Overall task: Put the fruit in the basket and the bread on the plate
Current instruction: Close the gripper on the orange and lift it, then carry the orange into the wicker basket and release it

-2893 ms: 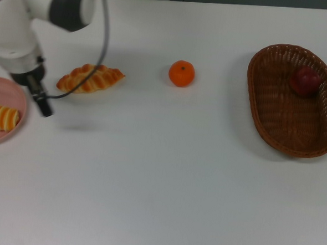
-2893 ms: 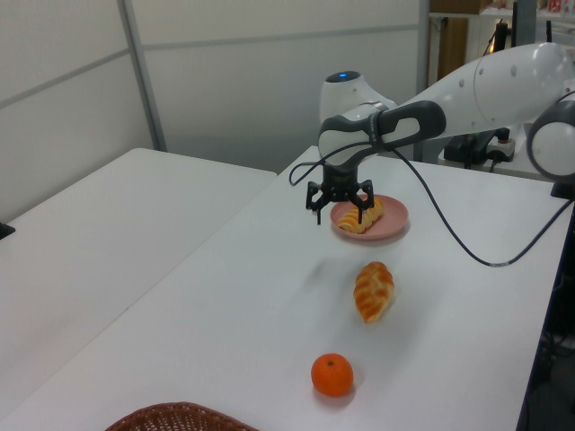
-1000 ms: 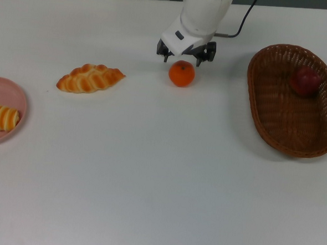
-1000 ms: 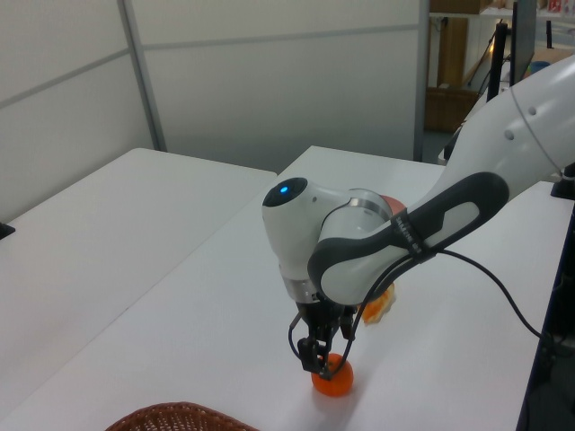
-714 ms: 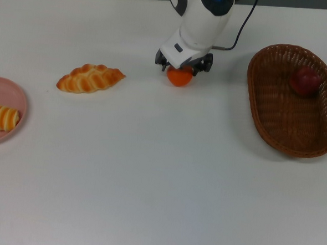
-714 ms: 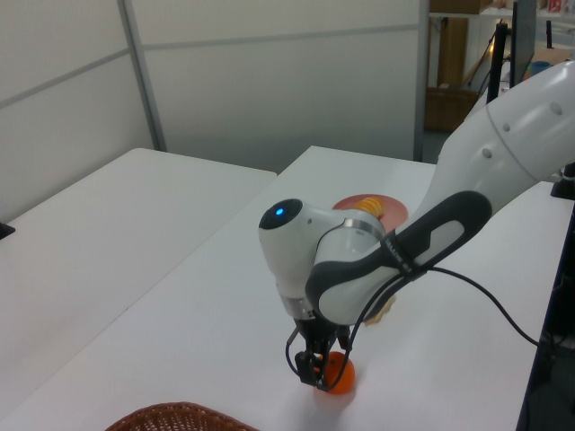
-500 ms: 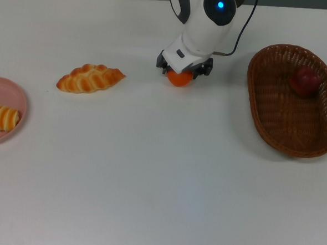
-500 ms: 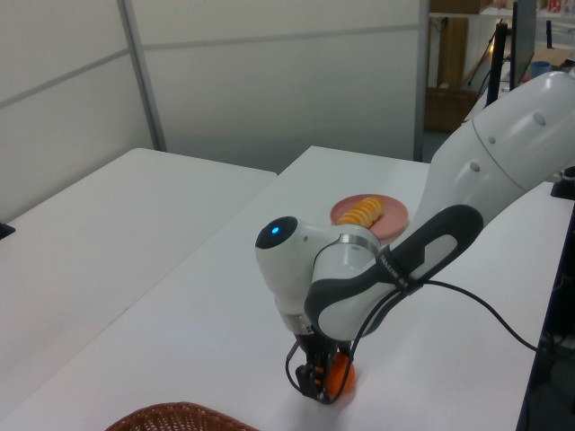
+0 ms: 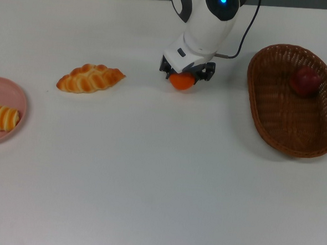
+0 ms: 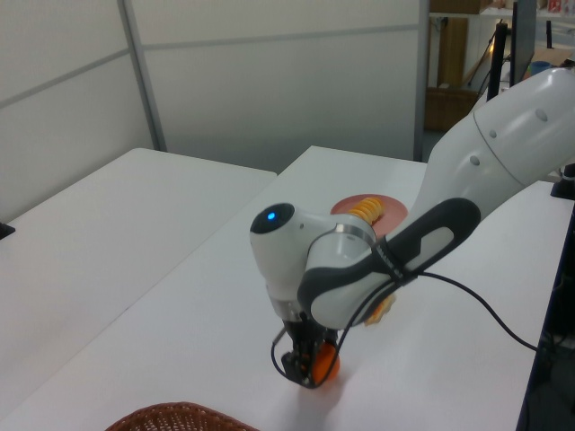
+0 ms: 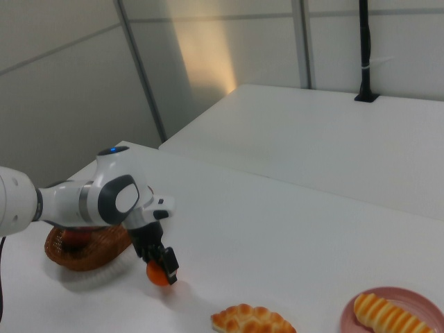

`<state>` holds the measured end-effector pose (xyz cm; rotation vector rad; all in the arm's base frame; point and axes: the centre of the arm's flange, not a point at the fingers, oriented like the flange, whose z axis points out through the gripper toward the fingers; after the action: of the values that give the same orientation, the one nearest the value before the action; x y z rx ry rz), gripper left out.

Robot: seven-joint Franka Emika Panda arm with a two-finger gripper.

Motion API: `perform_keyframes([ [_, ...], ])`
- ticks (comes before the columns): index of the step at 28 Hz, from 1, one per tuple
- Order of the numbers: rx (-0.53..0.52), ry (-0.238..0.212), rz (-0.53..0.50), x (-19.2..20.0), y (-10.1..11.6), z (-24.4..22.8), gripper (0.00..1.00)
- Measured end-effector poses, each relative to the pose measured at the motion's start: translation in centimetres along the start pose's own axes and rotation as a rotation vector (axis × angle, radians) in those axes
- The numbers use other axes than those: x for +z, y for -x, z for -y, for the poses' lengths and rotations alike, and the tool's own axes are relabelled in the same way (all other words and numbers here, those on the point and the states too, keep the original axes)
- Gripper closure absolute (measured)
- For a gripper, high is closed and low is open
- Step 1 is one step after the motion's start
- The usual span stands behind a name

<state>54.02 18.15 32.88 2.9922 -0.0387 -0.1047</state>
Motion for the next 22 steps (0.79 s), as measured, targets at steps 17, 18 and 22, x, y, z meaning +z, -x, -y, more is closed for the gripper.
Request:
perform_keyframes([
  [17,0.031,-0.108,-0.109,-15.6,-1.5,5.5,0.18],
  [18,0.025,-0.106,-0.105,-15.3,-1.3,6.4,0.18],
  [22,0.001,-0.098,-0.083,-13.5,-1.2,10.6,0.18],
])
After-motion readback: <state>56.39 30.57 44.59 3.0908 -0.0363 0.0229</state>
